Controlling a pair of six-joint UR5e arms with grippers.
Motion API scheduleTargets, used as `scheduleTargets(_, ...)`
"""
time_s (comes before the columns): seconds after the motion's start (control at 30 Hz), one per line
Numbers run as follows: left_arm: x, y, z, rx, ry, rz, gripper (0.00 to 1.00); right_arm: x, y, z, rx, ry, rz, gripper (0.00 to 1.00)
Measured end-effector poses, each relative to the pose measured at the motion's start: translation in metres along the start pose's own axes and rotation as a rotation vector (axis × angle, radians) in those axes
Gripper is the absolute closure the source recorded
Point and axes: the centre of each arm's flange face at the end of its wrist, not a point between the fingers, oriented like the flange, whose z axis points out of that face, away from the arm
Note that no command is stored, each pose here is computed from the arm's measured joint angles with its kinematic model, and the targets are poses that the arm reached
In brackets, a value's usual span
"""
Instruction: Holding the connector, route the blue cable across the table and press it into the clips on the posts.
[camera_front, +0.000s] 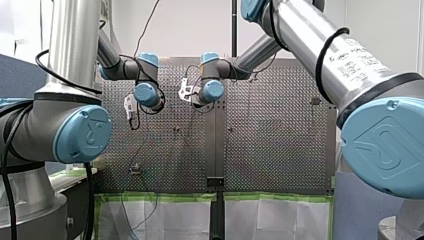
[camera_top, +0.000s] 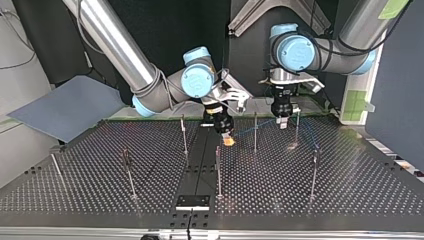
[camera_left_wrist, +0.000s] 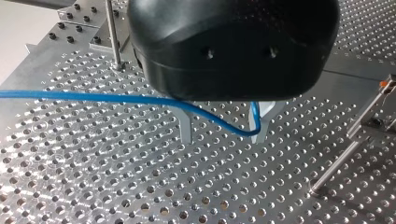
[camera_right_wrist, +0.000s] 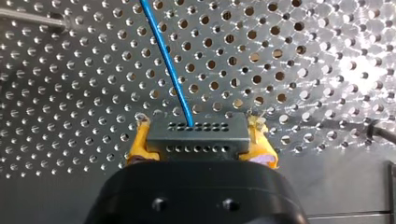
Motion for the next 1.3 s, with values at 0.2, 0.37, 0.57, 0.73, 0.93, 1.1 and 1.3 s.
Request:
scheduleTargets(0.2, 0.0, 0.0, 0.0, 0.0, 0.0, 0.0, 0.4, -0.0032, 0.0009, -0.001, -0.002, -0.007, -0.001, 1.0)
scheduleTargets(0.37, 0.0, 0.0, 0.0, 0.0, 0.0, 0.0, 0.4, -0.0051, 0.0015, -0.0016, -0.003, -0.01, -0.002, 1.0)
scheduleTargets(0.57, 0.0, 0.0, 0.0, 0.0, 0.0, 0.0, 0.4, -0.0068, 0.0019, -0.0022, -0.003, -0.014, -0.003, 1.0)
scheduleTargets(0.73, 0.0, 0.0, 0.0, 0.0, 0.0, 0.0, 0.4, -0.0077, 0.0022, -0.0025, -0.004, -0.016, -0.003, 1.0)
scheduleTargets(0.93, 0.0, 0.0, 0.0, 0.0, 0.0, 0.0, 0.4, -0.0086, 0.0024, -0.0027, -0.004, -0.018, -0.003, 1.0)
scheduleTargets(1.1, 0.0, 0.0, 0.0, 0.0, 0.0, 0.0, 0.4, -0.0091, 0.0026, -0.0029, -0.005, -0.019, -0.004, 1.0)
scheduleTargets(1.3, 0.0, 0.0, 0.0, 0.0, 0.0, 0.0, 0.4, -0.0096, 0.0027, -0.0031, -0.005, -0.02, -0.004, 1.0)
